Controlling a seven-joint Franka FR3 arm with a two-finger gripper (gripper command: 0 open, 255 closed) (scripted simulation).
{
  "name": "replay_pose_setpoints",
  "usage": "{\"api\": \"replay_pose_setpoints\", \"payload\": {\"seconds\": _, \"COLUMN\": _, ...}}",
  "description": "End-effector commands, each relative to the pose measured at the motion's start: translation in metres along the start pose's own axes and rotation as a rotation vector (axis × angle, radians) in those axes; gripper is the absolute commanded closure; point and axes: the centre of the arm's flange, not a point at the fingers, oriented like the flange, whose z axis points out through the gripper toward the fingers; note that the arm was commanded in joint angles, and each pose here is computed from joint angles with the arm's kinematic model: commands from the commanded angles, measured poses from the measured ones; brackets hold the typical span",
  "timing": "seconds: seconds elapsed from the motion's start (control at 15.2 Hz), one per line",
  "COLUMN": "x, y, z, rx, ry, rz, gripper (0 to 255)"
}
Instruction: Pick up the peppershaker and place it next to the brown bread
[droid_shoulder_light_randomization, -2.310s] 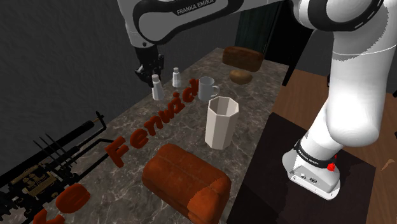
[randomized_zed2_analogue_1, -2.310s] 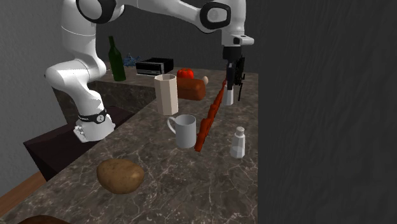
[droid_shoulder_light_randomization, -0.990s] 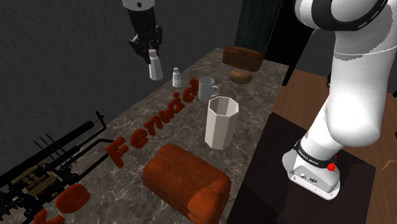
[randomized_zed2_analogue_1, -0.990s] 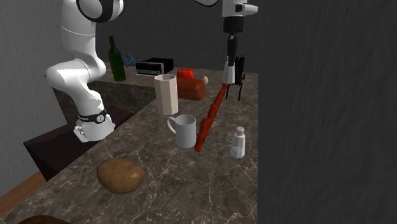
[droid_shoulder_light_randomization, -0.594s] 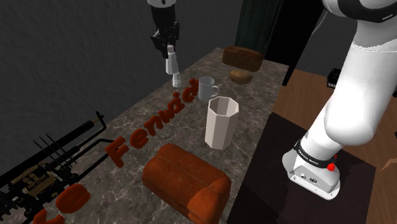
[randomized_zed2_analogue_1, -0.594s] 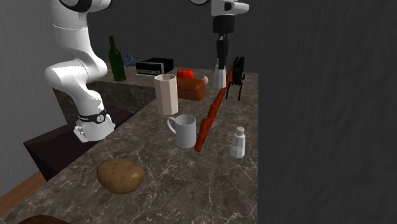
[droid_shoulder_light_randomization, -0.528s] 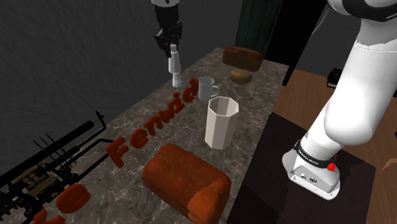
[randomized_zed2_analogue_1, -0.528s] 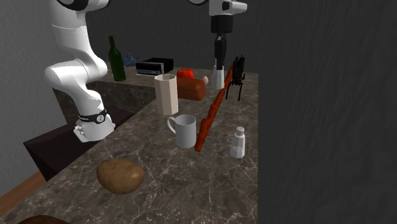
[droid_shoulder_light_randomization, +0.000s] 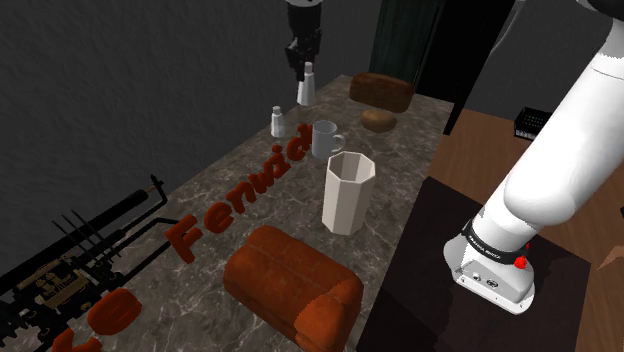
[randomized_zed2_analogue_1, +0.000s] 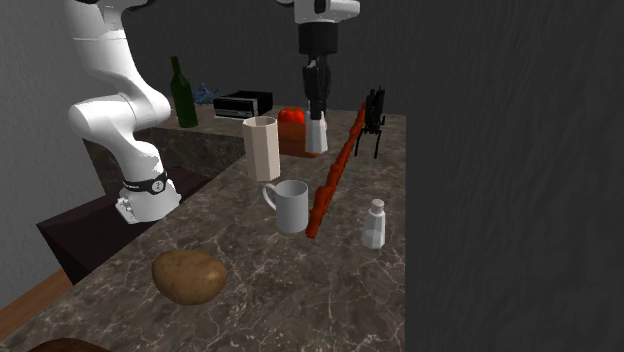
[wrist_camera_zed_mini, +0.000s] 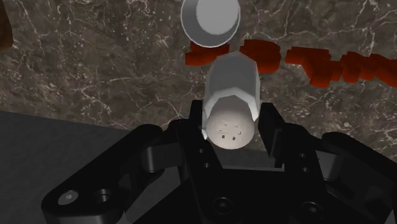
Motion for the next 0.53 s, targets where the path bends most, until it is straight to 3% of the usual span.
{"api": "replay_pose_setpoints", "payload": {"seconds": 0.0, "x": -0.010, "y": 0.024, "z": 0.003, "rx": 0.000, "ry": 0.001, "rz": -0.001, "gripper": 255}}
{"api": "replay_pose_setpoints", "payload": {"seconds": 0.46, "x": -0.049, "y": 0.107, "z": 0.011, "rx": 0.000, "ry": 0.001, "rz": -0.001, "gripper": 255}}
